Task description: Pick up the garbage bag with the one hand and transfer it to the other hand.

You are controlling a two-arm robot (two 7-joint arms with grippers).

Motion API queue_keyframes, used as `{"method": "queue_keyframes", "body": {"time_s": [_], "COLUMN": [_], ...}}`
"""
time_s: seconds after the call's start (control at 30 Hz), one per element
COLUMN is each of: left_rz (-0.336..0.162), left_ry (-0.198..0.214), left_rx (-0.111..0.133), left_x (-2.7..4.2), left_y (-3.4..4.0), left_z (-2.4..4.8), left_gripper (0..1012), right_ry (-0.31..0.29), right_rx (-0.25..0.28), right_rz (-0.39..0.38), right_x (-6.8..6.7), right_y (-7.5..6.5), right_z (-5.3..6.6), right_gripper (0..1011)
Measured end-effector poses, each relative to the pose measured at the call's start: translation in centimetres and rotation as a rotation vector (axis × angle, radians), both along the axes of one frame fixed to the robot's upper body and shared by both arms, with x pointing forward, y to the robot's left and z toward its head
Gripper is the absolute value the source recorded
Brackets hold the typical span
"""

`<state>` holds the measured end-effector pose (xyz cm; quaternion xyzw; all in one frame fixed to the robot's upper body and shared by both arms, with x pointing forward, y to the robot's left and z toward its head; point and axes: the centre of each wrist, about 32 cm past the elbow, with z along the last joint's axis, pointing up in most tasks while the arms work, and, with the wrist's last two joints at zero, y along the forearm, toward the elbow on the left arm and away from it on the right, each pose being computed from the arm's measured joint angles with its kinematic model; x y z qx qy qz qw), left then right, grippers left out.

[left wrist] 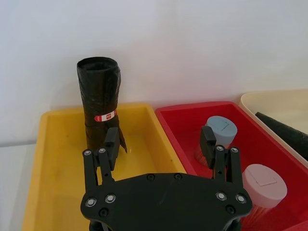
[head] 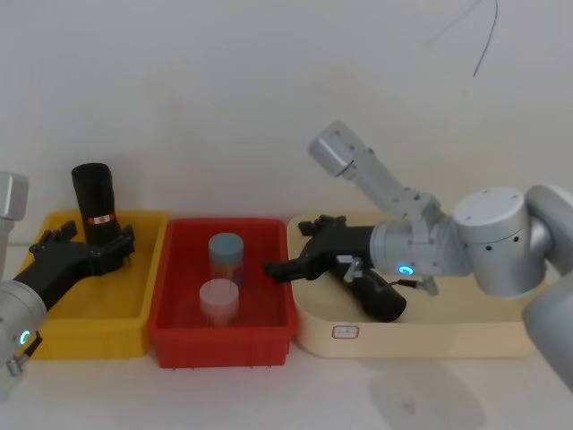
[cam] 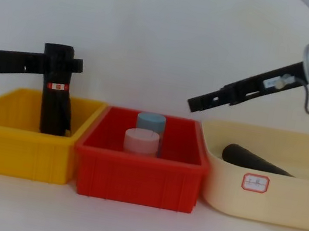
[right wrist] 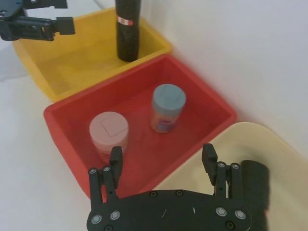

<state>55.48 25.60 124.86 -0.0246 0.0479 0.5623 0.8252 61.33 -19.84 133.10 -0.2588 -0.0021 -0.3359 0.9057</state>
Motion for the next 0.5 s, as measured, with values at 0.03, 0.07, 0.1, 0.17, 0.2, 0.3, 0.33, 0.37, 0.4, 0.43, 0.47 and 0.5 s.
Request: {"method": "queue_keyframes", "body": {"time_s": [0.03,0.07,0.1,0.17,0.2,0.3,0.33,0.37,0.4,0.43,0.47,0.5], "left_rz": [0.0,0.001,0.001,0.002,0.002,0.003,0.003,0.003,0.003,0.003,0.004,0.004], "left_ry": [0.0,0.0,0.001,0.001,0.001,0.001,0.001,0.001,0.001,0.001,0.001,0.002], "left_rx": [0.0,0.0,0.0,0.0,0.0,0.0,0.0,0.0,0.0,-0.001,-0.001,-0.001], "left_x": [0.0,0.0,-0.01,-0.01,-0.01,-0.01,-0.02,-0.02,-0.02,-0.02,-0.02,-0.02], "left_y": [0.01,0.01,0.02,0.02,0.03,0.03,0.03,0.04,0.04,0.04,0.05,0.05], "left_z": [-0.01,-0.01,-0.01,-0.02,-0.02,-0.03,-0.03,-0.03,-0.03,-0.04,-0.04,-0.04], "left_gripper": [1002,1002,1002,1002,1002,1002,1002,1002,1002,1002,1002,1002], "right_ry": [0.004,0.008,0.016,0.023,0.03,0.039,0.043,0.046,0.05,0.054,0.056,0.059], "right_rx": [0.002,0.003,0.005,0.007,0.007,0.008,0.008,0.008,0.008,0.008,0.009,0.009], "right_rz": [0.003,0.006,0.012,0.019,0.024,0.035,0.037,0.039,0.041,0.046,0.048,0.05], "right_x": [0.1,0.1,0.3,0.5,0.7,1.0,1.1,1.2,1.3,1.5,1.6,1.7], "right_y": [0.1,0.2,0.5,0.8,1.1,1.5,1.7,1.8,1.9,2.2,2.2,2.3], "right_z": [-0.1,-0.2,-0.4,-0.6,-0.8,-1.0,-1.1,-1.2,-1.3,-1.5,-1.5,-1.6], "right_gripper": [999,999,1000,1000,1000,1000,999,999,1000,999,999,1000]}}
